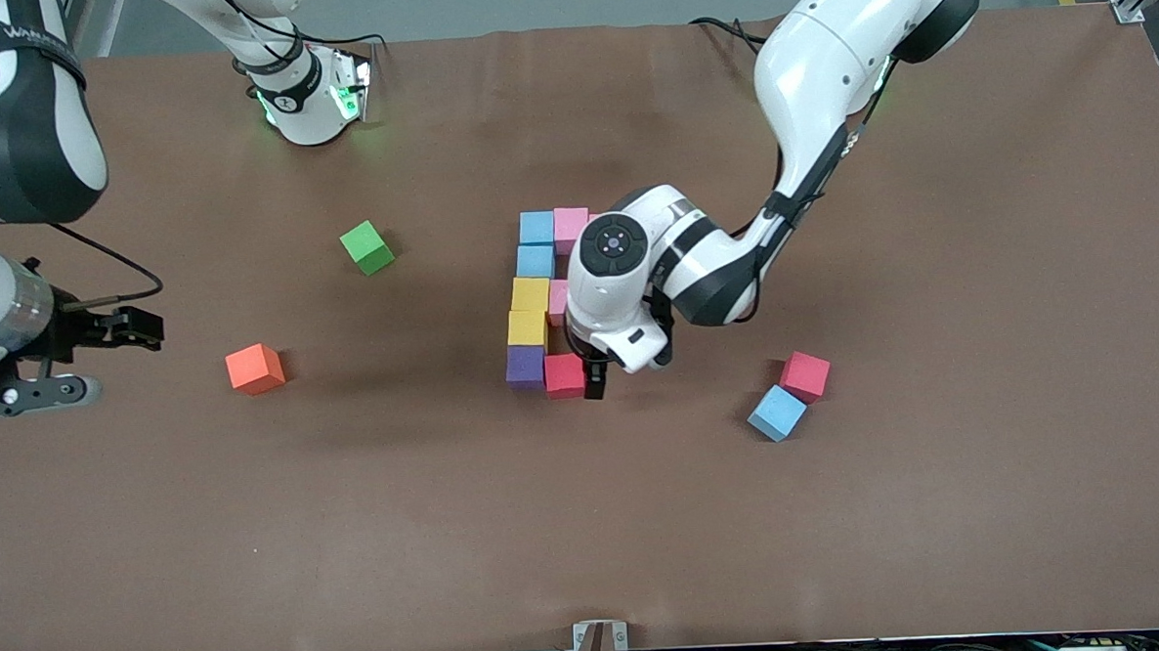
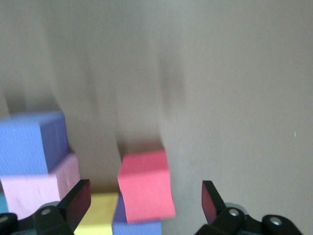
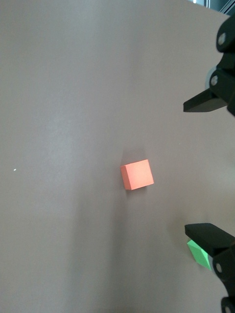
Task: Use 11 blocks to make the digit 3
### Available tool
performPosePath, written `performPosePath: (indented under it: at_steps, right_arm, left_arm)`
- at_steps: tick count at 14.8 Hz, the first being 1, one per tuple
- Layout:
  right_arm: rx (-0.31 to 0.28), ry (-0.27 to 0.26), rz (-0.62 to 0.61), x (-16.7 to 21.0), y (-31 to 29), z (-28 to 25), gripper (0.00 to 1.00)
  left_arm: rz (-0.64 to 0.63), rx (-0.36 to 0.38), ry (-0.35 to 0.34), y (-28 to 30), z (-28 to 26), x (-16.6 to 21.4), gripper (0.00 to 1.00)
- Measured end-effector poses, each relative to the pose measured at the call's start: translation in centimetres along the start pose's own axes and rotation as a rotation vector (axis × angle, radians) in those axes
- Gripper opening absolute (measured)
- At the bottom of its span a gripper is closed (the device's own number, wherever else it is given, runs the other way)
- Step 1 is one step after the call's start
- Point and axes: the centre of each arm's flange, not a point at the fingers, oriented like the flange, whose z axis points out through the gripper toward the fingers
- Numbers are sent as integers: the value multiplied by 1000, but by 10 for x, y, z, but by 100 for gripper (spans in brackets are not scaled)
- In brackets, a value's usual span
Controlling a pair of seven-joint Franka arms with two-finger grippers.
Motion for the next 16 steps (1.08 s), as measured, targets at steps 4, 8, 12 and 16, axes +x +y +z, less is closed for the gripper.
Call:
performPosePath:
  at_steps: [4,8,12,16]
  right_arm:
    - [3,-6,26,-11,27,-15,100]
    - [4,16,43,-15,36,-36,100]
    - [13,10,43,-16,36,-37,100]
    - [15,6,52,-23,39,-53,100]
  left_arm:
    - [172,54,37,34,-6,82,100]
    - [413,104,61,40,-8,158,100]
    - [627,76,94,40,7,225,100]
    - [738,87,129,35,31,262,100]
